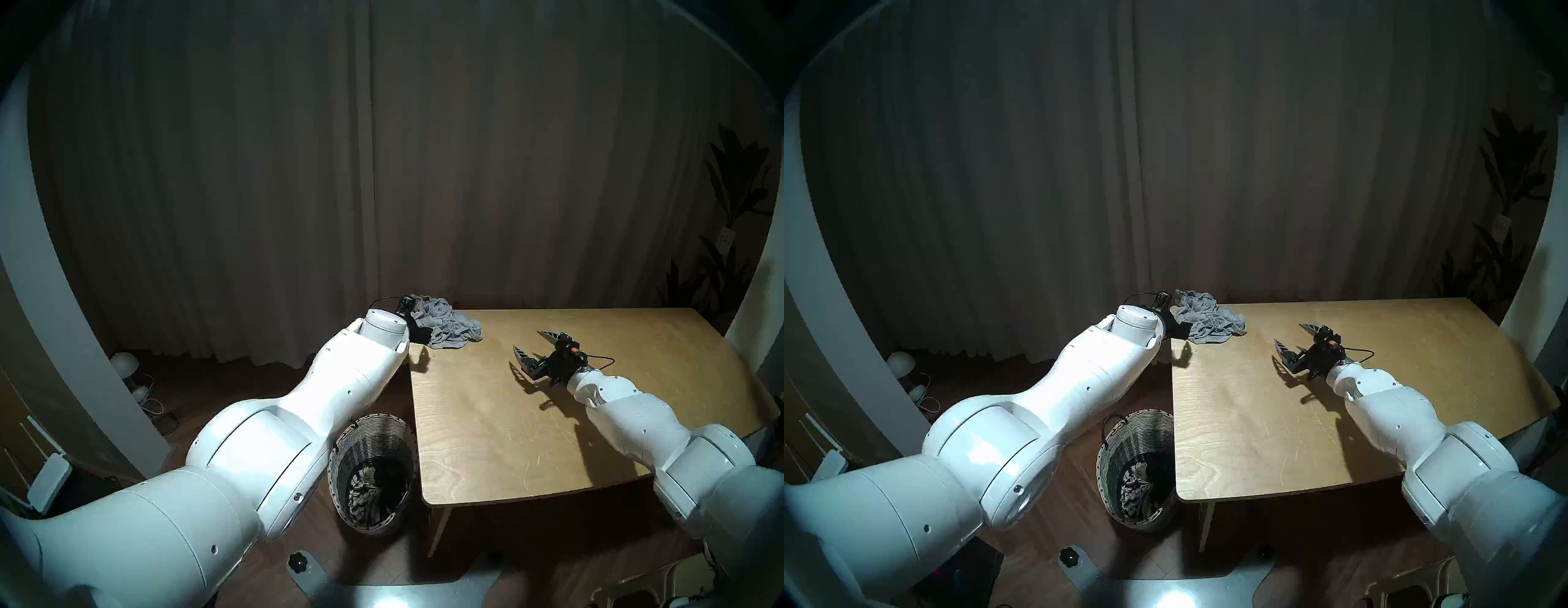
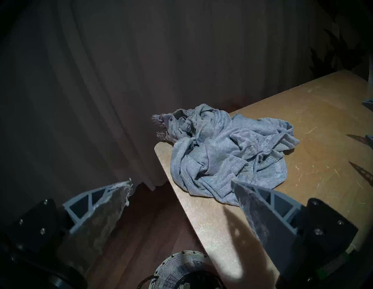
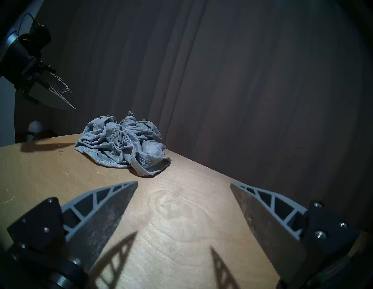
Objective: Toss clothes into the laundry hamper
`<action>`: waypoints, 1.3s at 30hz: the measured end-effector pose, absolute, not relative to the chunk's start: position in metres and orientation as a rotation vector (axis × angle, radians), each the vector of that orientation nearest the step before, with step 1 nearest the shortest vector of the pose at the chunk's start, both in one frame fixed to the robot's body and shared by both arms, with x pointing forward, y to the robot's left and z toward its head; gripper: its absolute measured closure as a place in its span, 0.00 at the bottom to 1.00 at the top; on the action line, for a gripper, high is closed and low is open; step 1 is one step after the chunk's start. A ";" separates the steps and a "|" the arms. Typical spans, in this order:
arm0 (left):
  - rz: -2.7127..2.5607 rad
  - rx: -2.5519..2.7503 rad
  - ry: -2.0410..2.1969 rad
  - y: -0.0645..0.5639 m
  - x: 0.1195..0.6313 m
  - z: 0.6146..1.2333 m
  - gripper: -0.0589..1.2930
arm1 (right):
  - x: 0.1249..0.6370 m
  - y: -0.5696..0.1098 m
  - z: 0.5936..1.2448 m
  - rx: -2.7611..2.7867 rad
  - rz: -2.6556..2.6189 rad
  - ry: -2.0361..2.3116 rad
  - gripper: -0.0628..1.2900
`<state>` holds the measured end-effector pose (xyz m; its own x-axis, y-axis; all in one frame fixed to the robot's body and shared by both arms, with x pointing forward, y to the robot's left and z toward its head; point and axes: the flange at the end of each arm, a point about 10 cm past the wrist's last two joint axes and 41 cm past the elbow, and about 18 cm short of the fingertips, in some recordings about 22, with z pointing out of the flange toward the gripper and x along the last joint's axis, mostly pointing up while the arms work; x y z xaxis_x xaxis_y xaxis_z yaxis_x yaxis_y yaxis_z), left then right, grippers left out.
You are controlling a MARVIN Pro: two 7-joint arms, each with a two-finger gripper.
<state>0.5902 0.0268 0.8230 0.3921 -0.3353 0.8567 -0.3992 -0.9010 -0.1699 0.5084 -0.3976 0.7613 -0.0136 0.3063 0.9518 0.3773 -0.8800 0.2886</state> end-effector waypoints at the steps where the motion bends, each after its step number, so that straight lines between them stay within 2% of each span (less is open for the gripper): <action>1: 1.552 2.571 -0.679 0.028 0.590 0.822 0.03 | 0.508 -0.398 0.761 -2.169 -2.065 -0.753 0.06; 22: 1.480 2.662 -0.627 0.075 0.595 0.795 0.03 | 0.524 -0.368 0.773 -2.073 -2.080 -0.751 0.06; 32: 1.526 2.691 -0.498 0.132 0.608 0.798 0.03 | 0.558 -0.332 0.807 -1.996 -2.135 -0.695 0.06; 39: 1.563 2.722 -0.368 0.181 0.609 0.794 0.03 | 0.572 -0.304 0.805 -2.054 -2.070 -0.668 0.06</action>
<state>0.6093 0.1811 0.7936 0.4838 -0.2098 0.8497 -0.1912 -0.9727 -0.1313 0.5718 -0.3040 0.8050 -0.0515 0.2014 0.9781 0.4086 -0.8895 0.2047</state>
